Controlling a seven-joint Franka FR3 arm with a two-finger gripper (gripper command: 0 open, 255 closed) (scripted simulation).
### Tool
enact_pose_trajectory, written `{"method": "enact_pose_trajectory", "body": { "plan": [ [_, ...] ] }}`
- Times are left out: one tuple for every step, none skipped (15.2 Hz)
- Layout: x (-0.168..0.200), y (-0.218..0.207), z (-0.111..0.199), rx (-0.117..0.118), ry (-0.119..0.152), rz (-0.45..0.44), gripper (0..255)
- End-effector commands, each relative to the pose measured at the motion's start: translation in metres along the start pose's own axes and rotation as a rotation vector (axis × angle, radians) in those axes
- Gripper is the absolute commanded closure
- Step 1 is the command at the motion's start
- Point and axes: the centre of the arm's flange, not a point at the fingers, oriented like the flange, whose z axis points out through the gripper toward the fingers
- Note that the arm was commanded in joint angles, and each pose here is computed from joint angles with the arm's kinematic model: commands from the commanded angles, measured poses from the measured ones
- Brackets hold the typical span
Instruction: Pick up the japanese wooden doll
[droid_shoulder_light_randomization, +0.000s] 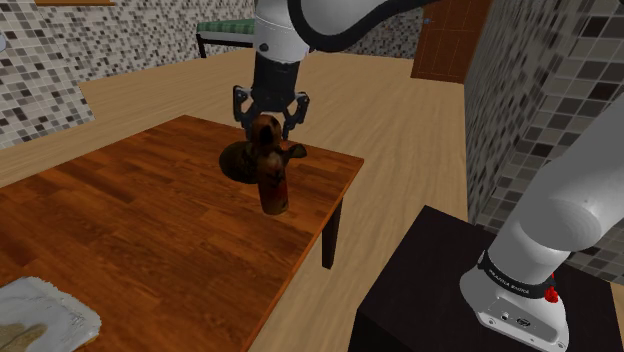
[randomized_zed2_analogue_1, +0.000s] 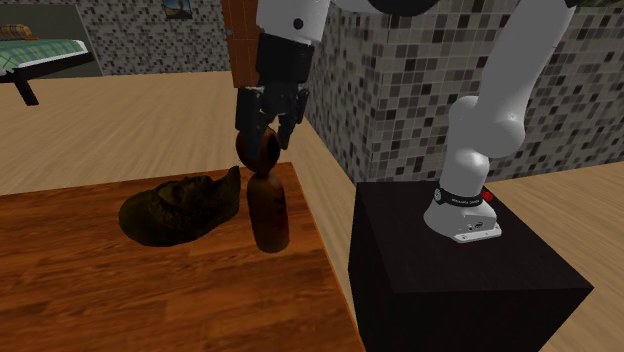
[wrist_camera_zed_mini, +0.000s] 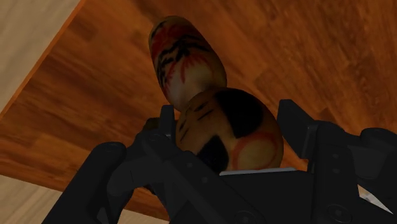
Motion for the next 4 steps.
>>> {"method": "enact_pose_trajectory", "body": {
  "plan": [
    [0.0017,-0.0020,-0.0117,0.001,0.001,0.000,255],
    [0.0026,-0.0030,-0.0168,0.001,0.001,0.000,255],
    [0.0027,-0.0031,-0.0176,0.001,0.001,0.000,255],
    [0.0028,-0.0031,-0.0176,0.001,0.001,0.000,255]
  ]
}}
